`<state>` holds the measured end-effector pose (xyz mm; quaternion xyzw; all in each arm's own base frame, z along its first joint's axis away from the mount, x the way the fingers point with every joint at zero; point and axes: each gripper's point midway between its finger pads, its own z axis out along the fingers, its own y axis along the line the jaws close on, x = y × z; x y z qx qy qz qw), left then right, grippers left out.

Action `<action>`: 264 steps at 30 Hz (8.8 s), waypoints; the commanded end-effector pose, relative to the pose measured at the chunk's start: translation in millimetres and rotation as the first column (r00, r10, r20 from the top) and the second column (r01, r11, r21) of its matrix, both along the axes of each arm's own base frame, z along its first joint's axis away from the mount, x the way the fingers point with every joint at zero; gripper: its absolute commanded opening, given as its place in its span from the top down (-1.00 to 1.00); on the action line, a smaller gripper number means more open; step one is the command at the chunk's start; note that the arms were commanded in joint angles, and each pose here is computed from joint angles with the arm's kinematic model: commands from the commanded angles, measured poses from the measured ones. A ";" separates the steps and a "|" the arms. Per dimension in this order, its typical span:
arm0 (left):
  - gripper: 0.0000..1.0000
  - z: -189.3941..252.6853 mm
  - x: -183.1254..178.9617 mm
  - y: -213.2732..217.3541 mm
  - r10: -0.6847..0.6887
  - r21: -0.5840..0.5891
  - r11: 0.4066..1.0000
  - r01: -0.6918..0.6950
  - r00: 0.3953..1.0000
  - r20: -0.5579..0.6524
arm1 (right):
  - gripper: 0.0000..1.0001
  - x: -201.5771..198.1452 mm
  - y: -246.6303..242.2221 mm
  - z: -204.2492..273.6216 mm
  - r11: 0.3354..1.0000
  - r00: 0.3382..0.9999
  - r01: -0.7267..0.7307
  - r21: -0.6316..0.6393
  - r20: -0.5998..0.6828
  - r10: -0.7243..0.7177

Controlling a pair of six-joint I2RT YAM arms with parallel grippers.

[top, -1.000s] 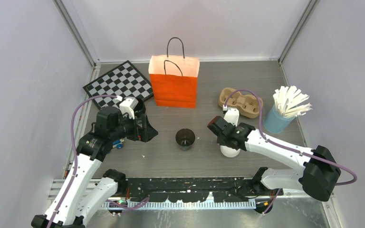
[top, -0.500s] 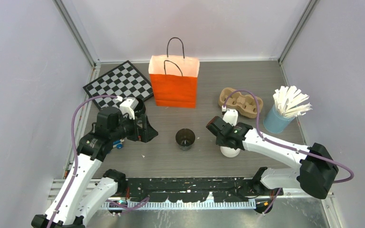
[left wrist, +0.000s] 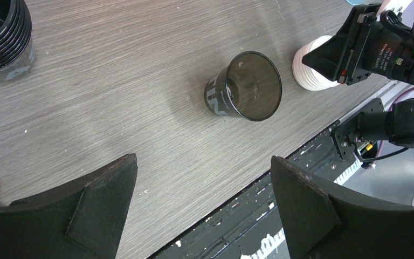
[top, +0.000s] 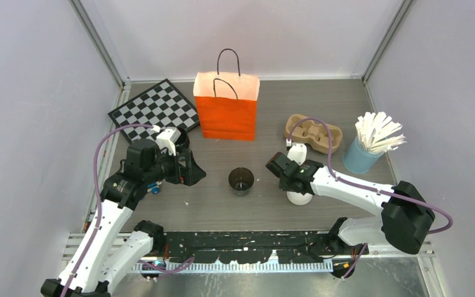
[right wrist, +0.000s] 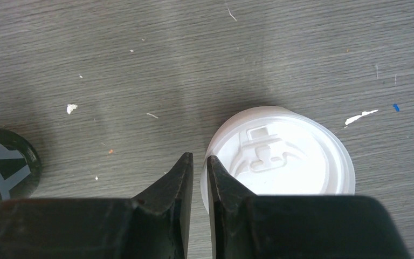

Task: Pack the takeout coffee

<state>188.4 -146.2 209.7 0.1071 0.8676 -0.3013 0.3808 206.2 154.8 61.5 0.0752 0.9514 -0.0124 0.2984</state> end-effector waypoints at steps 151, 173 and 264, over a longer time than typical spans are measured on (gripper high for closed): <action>-0.93 5.9 1.8 -12.5 -0.046 -0.052 0.997 0.049 0.998 0.043 | 0.32 -2.7 21.0 31.1 0.972 0.973 -0.229 -0.043 0.011 0.230; -0.96 7.4 -0.2 -12.8 -0.054 -0.054 0.997 0.056 0.997 0.048 | 0.58 1.5 15.1 19.2 0.966 0.978 -0.205 -0.156 -0.010 0.206; -0.99 118.1 -5.4 -92.3 -0.310 -0.363 0.786 0.501 0.827 0.469 | 0.82 -9.2 143.6 285.6 0.230 0.863 -0.462 0.857 0.494 -0.107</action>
